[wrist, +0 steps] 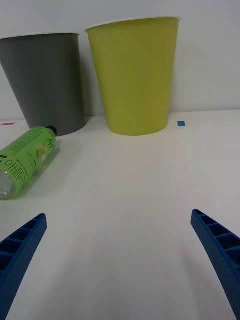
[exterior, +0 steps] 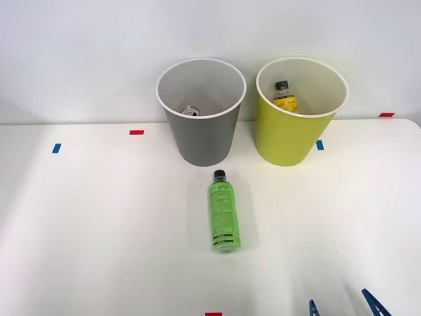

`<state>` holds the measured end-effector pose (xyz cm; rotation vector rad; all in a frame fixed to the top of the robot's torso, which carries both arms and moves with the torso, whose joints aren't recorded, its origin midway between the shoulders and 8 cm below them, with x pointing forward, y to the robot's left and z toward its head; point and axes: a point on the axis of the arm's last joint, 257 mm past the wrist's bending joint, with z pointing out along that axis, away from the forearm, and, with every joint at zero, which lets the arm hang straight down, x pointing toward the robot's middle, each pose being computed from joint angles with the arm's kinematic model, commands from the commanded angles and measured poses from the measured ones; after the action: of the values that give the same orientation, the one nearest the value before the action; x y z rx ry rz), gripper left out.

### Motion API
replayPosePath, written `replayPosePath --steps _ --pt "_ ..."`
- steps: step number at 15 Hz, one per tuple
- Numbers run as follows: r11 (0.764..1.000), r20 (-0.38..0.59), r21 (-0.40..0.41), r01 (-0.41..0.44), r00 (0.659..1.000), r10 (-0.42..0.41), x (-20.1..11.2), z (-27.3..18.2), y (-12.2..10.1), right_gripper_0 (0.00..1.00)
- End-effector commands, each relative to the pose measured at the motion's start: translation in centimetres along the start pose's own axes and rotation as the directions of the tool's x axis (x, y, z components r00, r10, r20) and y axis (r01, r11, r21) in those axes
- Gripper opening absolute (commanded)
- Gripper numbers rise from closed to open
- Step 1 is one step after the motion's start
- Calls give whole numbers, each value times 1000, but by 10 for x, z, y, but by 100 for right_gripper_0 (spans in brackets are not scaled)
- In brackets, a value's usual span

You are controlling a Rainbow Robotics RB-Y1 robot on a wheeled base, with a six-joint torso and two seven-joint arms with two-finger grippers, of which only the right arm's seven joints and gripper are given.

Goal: Put cans in the gray bin, plastic bottles in the light green bin

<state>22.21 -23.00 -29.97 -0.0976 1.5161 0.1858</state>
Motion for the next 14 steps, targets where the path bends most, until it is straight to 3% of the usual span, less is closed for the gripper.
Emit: replayPosePath --steps 1,14 --pt "1000 0 0 0 1000 0 0 0 0 100" --pt "1000 0 0 0 1000 0 0 0 0 100"
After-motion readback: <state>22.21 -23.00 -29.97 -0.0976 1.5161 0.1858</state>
